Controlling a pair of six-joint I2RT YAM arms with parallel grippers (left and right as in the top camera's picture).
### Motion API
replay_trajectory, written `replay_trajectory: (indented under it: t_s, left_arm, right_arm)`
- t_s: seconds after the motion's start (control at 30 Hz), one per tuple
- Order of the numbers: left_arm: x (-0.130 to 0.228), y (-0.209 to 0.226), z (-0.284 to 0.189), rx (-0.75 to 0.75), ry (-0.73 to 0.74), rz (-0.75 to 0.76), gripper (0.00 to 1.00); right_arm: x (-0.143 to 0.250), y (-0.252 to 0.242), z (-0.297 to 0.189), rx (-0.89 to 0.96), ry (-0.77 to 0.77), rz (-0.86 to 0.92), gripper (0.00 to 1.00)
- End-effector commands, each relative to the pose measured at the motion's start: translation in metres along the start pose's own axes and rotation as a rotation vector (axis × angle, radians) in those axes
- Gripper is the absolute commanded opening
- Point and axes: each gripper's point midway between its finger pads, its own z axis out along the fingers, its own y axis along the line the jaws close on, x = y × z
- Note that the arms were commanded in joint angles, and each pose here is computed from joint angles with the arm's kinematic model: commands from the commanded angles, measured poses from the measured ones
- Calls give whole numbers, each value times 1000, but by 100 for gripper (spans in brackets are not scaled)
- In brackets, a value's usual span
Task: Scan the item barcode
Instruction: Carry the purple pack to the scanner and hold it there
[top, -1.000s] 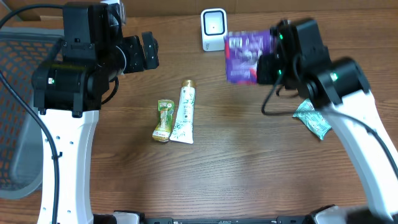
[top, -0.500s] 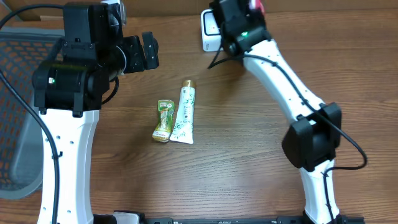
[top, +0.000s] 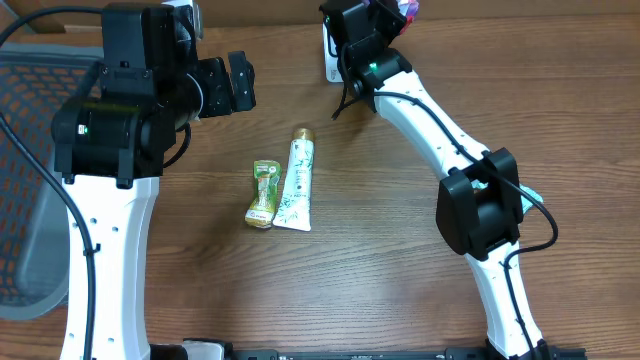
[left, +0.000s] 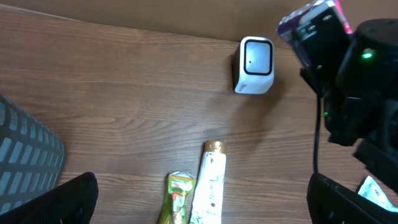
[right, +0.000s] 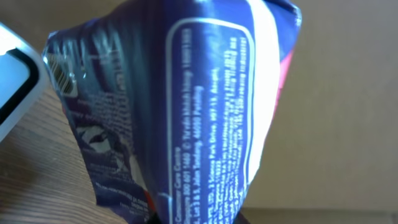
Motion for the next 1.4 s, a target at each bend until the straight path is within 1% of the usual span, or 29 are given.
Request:
replay_trajectory:
  t_s: [0.0,0.23,0.33,0.47,0.67,0.8,0.97,1.1,1.37]
  left_arm:
    - [-3,0,-2,-3,-10,17,100]
    - [-2,0,-2,-2,-10,17,100]
    - [-3,0,-2,-3,-10,17,100]
    - [-3,0,-2,-3,-10,17,100]
    - [-2,0,-1,-3,-9,17,100]
    - [-2,0,-1,-3,-9,17,100]
    - [-2,0,2,-5,-1,17,100]
    - [-2,0,3,-5,0,17,100]
    - [-2,0,3,-5,1,17,99]
  right_arm:
    - [-14,-6,4,31,-50,-65,4]
    - [-13,9,13,29,-48,-67,4]
    - [-15,0,4,92,-22,-38,4]
    - [-26,-11,-9,165,-29,30,4]
    - [-38,1,-26,155,-52,68,4]
    - [-24,6,-26,182,8,51,4]
    - [-5,22,-17,156,56,26,4]
    - [-3,28,-14,134,52,28,4]
    - [3,22,-6,136,62,35,4]
